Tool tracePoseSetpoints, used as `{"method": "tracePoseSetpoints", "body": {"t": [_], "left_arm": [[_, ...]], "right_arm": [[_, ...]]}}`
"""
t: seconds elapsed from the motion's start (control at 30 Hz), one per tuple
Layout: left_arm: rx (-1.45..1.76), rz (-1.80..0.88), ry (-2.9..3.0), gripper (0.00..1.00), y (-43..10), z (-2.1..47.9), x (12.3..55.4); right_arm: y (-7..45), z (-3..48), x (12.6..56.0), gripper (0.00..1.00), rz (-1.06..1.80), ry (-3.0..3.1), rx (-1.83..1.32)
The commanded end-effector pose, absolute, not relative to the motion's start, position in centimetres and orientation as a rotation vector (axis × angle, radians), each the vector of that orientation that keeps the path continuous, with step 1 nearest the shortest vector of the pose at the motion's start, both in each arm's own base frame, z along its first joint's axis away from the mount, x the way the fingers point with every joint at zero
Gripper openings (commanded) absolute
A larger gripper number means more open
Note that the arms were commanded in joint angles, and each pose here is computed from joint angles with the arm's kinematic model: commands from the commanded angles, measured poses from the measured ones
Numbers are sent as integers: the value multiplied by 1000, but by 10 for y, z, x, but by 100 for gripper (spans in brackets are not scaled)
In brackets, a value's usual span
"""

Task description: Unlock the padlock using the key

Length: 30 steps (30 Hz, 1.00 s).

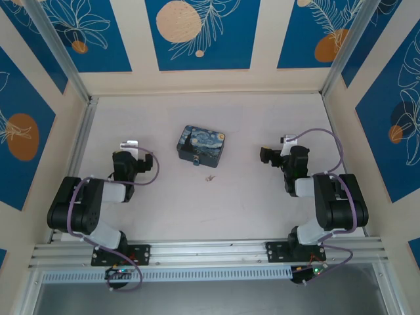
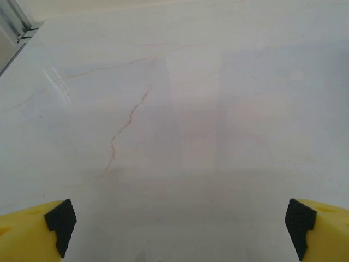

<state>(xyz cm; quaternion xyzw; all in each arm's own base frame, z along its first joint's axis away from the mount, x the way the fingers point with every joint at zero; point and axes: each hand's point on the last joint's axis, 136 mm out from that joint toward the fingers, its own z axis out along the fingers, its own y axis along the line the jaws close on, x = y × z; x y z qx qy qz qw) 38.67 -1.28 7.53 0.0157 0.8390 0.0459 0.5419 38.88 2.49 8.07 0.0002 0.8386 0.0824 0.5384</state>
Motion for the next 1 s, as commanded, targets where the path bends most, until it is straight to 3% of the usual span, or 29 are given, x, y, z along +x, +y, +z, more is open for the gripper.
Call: {"method": "tracePoseSetpoints", "body": {"t": [0.0,0.67,0.83,0.97], "left_arm": [[51,100,1946,100,-13,89,394],[52,83,1940,100,-13,90,394],[-6,146,2034,100,-2,123,401],[-75,24,2138,100,-13,147,405]], "right_arm": [[27,94,396,99,198,1949,-26],[27,95,396,99,208,1946,-27],[18,138,388,99,135,2012,121],[9,155,367,99,222,2200,463]]}}
